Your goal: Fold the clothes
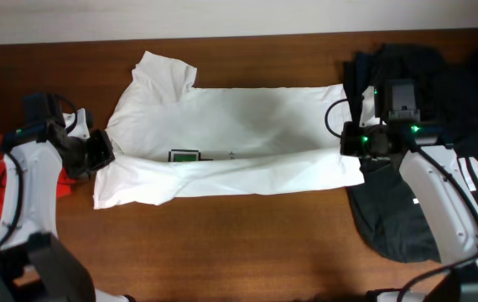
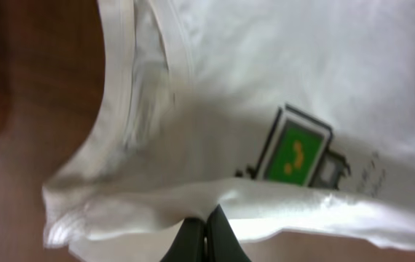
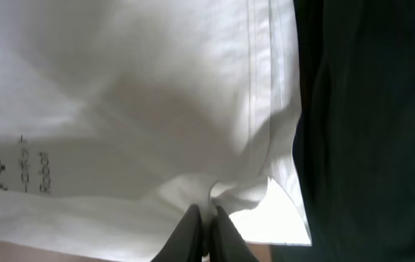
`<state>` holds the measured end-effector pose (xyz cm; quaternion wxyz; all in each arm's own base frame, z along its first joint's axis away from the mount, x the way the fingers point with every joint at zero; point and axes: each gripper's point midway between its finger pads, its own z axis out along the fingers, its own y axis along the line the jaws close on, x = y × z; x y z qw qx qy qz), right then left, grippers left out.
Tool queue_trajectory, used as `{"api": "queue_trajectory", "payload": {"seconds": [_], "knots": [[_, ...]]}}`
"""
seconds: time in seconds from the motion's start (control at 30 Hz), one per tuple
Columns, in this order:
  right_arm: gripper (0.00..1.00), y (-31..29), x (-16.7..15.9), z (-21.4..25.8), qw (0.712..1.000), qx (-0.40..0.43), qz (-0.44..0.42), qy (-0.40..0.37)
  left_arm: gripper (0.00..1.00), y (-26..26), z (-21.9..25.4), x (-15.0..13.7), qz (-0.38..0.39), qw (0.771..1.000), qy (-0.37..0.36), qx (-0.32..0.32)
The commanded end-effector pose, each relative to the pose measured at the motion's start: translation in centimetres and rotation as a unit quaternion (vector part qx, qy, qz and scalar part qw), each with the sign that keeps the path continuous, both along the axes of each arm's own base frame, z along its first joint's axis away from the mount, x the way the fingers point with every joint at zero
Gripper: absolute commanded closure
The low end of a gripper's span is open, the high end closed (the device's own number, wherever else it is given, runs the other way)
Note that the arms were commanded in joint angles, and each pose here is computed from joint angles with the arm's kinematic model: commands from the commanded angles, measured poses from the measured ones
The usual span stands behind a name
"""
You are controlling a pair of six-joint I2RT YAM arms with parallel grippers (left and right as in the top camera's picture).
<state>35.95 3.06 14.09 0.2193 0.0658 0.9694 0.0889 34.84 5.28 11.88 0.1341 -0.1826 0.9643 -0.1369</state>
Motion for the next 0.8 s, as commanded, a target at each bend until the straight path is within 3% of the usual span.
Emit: {"api": "queue_trajectory", "payload": {"seconds": [0.0, 0.17, 0.43, 0.47, 0.5, 0.57, 0.63, 0.77], "knots": [[0.92, -0.3, 1.3, -1.8, 1.000, -0.005, -0.009, 0.008, 1.00, 0.4, -1.8, 2.6, -0.002, 1.000, -0.021, -0.006], [0.92, -0.3, 3.4, -3.8, 1.000, -0.007, -0.010, 0.001, 1.00, 0.9, -2.2, 4.7, -0.003, 0.999, -0.053, 0.002], [0.89, -0.4, 4.5, -6.2, 1.000, -0.009, -0.011, 0.013, 0.99, 1.0, -2.9, 4.7, -0.003, 0.999, -0.047, 0.000], [0.80, -0.4, 4.6, -6.3, 1.000, -0.010, -0.012, 0.012, 0.91, 1.0, -2.9, 4.7, -0.003, 0.999, -0.047, 0.000], [0.58, -0.6, 4.6, -6.3, 1.000, -0.015, -0.014, 0.011, 0.60, 1.0, -2.9, 4.7, -0.003, 0.999, -0.047, 0.000], [0.25, -1.1, 4.7, -6.3, 0.999, -0.026, -0.019, 0.009, 0.23, 1.0, -2.9, 4.7, -0.003, 0.999, -0.047, 0.000], [0.20, -1.6, 4.6, -6.4, 0.999, -0.039, -0.026, 0.013, 0.07, 0.9, -3.0, 4.5, -0.003, 0.999, -0.041, -0.001], [0.19, -2.9, 3.2, -6.7, 0.997, -0.046, -0.041, 0.043, 0.01, 0.4, -3.5, 2.9, -0.017, 1.000, -0.009, -0.006]]}}
